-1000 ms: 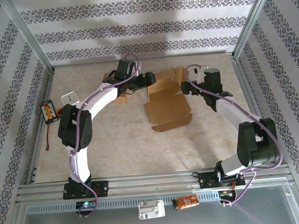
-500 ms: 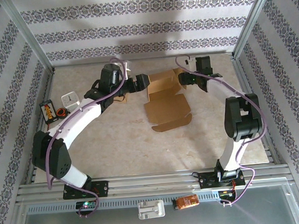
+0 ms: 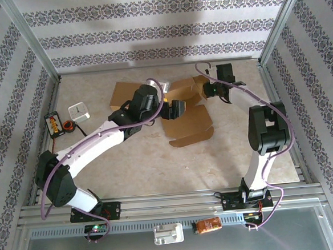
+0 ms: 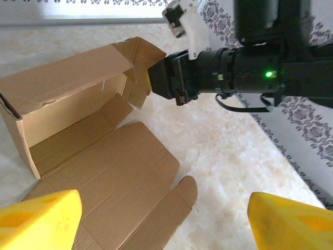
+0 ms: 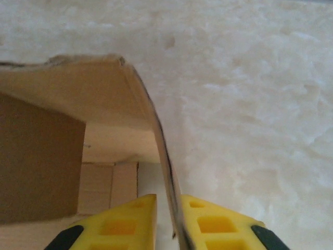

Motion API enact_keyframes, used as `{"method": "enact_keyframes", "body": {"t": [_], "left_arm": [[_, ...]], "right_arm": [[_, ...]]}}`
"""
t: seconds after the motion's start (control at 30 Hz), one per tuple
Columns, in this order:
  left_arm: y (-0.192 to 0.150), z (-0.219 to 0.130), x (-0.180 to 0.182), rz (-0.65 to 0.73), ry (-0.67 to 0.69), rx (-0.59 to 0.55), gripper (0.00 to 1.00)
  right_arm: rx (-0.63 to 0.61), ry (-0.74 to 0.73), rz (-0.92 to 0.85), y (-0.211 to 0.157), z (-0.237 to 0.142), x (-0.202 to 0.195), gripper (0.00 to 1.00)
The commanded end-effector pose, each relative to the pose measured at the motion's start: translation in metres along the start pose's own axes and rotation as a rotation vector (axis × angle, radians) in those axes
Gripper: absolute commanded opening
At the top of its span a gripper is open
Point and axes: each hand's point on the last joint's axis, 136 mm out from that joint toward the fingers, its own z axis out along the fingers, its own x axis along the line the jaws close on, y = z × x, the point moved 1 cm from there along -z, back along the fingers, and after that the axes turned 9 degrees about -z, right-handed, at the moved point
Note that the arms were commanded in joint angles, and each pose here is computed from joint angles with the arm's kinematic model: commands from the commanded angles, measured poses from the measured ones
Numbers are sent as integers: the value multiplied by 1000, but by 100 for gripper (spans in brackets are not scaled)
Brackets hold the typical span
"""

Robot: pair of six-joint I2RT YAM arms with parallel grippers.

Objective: Fold the paper box

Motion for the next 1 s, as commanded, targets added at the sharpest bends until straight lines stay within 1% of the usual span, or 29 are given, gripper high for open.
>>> {"method": "enact_keyframes", "body": {"t": [0.0, 0.1, 0.2, 0.27, 0.3, 0.37, 0.4, 0.43, 0.47, 0.53, 0.57, 0.63, 0.67, 0.7, 0.77, 0.83, 0.87, 0.9, 0.97], "left_arm": [[-31, 22, 18, 34, 91, 55, 81], [-53, 38, 22, 34, 114, 99, 80], [-70, 50, 25, 17, 109, 126, 76], [-79, 54, 25, 9, 98, 137, 74], [-82, 54, 26, 10, 95, 142, 74], [-88, 53, 24, 14, 77, 152, 74], [-90, 52, 22, 21, 53, 159, 74], [-92, 50, 17, 34, 18, 163, 74], [-93, 48, 14, 32, -6, 161, 74], [-94, 44, 10, 29, -32, 155, 74], [-95, 43, 10, 29, -39, 161, 75], [-96, 41, 9, 33, -44, 171, 75], [-97, 41, 9, 34, -44, 173, 75], [-97, 40, 9, 35, -47, 171, 76], [-97, 39, 9, 41, -53, 166, 76], [-96, 38, 9, 47, -51, 159, 76], [-96, 37, 10, 49, -48, 155, 76], [-95, 37, 10, 49, -48, 150, 76], [-97, 39, 12, 46, -42, 148, 76]], "right_arm": [[-21, 4, 73, 3, -29, 12, 16], [-1, -10, 133, -9, -40, 20, 12], [17, -27, 174, -20, -47, 27, 11], [10, -33, 157, -25, -51, 32, 12], [0, -34, 139, -23, -53, 33, 15], [-11, -45, 90, -19, -53, 30, 32], [-8, -52, 74, -18, -51, 26, 44], [4, -41, 59, -16, -47, 22, 59], [17, -25, 49, -13, -43, 19, 68], [36, -28, 45, -9, -34, 8, 78], [33, -21, 40, -5, -29, 4, 81], [26, -14, 21, 2, -20, 0, 86], [20, -9, 2, 6, -15, -1, 86], [16, -9, -9, 9, -10, -2, 85], [9, 8, -27, 15, 2, -3, 80], [14, 19, -25, 18, 11, -5, 68], [18, 24, -25, 19, 15, -5, 59], [15, 25, -20, 20, 18, -5, 47], [7, 32, -9, 23, 18, -5, 20]]}}
